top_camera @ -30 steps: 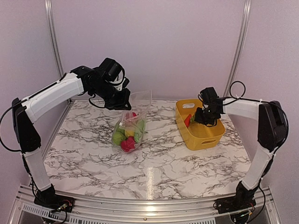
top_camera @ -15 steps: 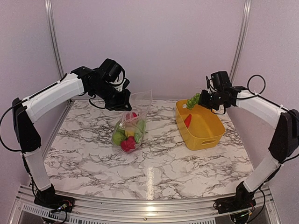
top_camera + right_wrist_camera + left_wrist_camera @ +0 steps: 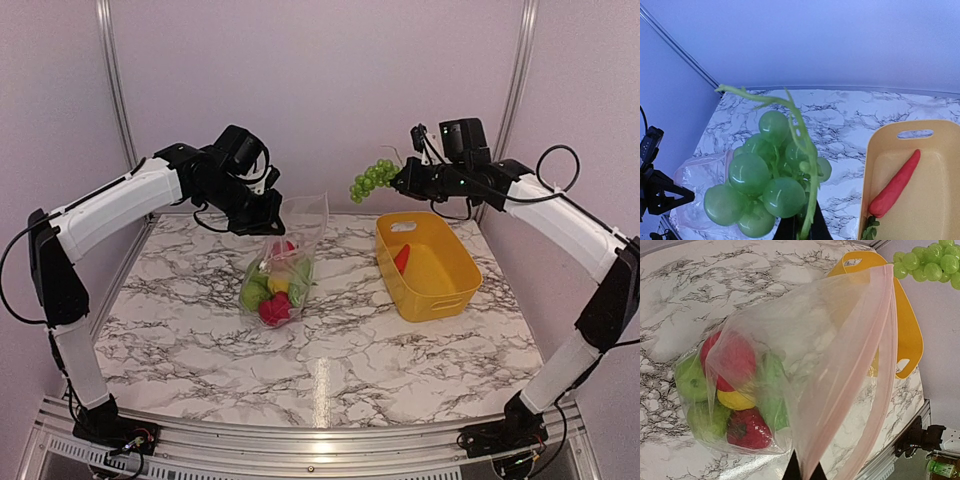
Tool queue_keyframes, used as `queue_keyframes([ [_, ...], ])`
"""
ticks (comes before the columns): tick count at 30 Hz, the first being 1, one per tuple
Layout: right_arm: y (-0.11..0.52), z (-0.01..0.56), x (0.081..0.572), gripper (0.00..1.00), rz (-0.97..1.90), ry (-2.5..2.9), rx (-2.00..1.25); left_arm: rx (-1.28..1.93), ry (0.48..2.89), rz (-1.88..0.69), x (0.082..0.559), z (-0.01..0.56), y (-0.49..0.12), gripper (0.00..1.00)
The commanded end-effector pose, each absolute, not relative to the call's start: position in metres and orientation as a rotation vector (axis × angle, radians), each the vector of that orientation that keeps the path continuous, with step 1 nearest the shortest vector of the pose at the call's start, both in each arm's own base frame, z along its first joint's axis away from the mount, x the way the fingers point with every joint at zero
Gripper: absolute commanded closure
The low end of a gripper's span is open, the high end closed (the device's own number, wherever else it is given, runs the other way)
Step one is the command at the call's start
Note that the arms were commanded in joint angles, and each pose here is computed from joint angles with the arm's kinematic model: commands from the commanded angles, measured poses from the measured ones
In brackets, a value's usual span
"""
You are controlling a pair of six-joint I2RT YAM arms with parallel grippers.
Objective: Place the food in the zip-top bag and seal the zipper
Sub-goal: Place the fake fruit in the zipper food storage bag.
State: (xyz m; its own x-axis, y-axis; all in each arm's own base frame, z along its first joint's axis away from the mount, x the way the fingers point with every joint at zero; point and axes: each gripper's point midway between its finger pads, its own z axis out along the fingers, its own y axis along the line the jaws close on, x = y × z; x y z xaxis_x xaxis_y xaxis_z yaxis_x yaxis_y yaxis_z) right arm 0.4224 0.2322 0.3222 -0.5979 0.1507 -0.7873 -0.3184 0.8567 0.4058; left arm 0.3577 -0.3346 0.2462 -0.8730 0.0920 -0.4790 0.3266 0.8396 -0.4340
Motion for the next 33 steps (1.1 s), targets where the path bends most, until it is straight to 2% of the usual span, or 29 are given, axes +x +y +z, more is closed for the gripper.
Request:
queue_keyframes([
  [1, 0.262, 0.375, 0.405, 1.00, 0.786, 1.978, -0.240, 0.314, 2.580, -0.734, 0.359, 0.242, -0.339, 1.00],
  [13, 0.327, 0.399, 0.356, 1.00, 0.964, 1.901, -0.448, 0.308, 2.580, -0.738, 0.358, 0.243, -0.339, 1.00],
  [33, 0.375, 0.335, 0.354, 1.00, 1.025, 2.115, -0.533, 0.286, 2.557, -0.763, 0.360, 0.253, -0.341, 1.00],
])
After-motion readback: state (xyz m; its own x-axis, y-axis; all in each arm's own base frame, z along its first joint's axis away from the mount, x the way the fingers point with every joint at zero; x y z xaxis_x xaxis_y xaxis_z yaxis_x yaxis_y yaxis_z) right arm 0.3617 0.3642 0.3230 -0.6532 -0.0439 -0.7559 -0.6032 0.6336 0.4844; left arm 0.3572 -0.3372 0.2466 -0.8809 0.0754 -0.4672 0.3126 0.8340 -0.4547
